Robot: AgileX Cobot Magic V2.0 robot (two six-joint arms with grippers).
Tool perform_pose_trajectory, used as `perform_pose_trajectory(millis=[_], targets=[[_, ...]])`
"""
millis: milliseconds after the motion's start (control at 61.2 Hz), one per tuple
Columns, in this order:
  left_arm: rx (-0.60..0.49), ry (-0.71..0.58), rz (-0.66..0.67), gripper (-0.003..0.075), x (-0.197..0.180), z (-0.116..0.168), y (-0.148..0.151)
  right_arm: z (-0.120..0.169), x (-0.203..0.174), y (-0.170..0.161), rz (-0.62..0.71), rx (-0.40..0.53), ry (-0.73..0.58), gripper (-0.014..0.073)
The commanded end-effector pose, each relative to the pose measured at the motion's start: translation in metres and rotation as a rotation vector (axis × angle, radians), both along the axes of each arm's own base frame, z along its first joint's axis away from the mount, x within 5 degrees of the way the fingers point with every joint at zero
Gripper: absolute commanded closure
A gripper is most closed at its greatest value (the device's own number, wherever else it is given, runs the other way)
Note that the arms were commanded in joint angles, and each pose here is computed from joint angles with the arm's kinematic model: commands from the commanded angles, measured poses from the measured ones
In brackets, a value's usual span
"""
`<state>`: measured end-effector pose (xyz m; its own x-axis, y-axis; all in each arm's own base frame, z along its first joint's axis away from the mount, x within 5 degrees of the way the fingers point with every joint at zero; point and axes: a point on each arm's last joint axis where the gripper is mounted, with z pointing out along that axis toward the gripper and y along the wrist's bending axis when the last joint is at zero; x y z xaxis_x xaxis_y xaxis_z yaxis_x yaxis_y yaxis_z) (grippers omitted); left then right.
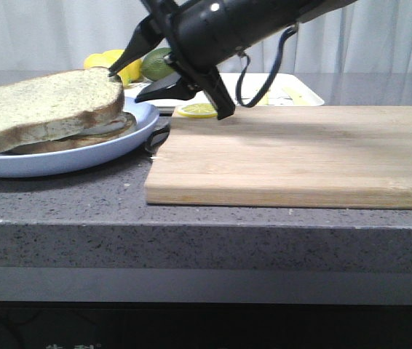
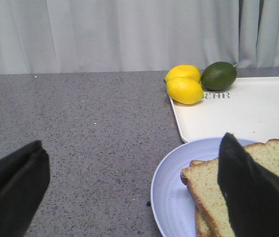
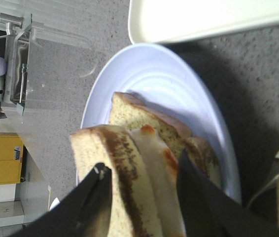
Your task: Place bread and move sandwich to tray
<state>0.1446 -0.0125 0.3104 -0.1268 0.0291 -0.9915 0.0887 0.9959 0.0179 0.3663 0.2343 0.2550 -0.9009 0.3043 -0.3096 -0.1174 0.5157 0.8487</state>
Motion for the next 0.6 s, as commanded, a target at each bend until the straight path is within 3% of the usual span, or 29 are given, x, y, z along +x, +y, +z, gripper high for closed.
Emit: perform_pose_trajectory(millis=[0,98,343,588], targets=[[-0.017,-0.114,0.002,0.0048,0.001,0.02,0.0,0.056,-0.008,-0.016,0.011,0.071,-0.12,0.0249],[-0.017,-0.114,0.002,0.0048,0.001,0.02,0.0,0.081,-0.015,-0.032,0.005,0.04,-0.208,0.0298],[-0.017,-0.114,0.002,0.0048,0.001,0.02,0.0,0.126,-0.05,-0.075,0.13,-0.192,-0.417,0.0674],[-0.017,-0.114,0.002,0.0048,0.001,0.02,0.0,0.146,-0.077,-0.126,0.184,-0.435,-0.473,0.0657]])
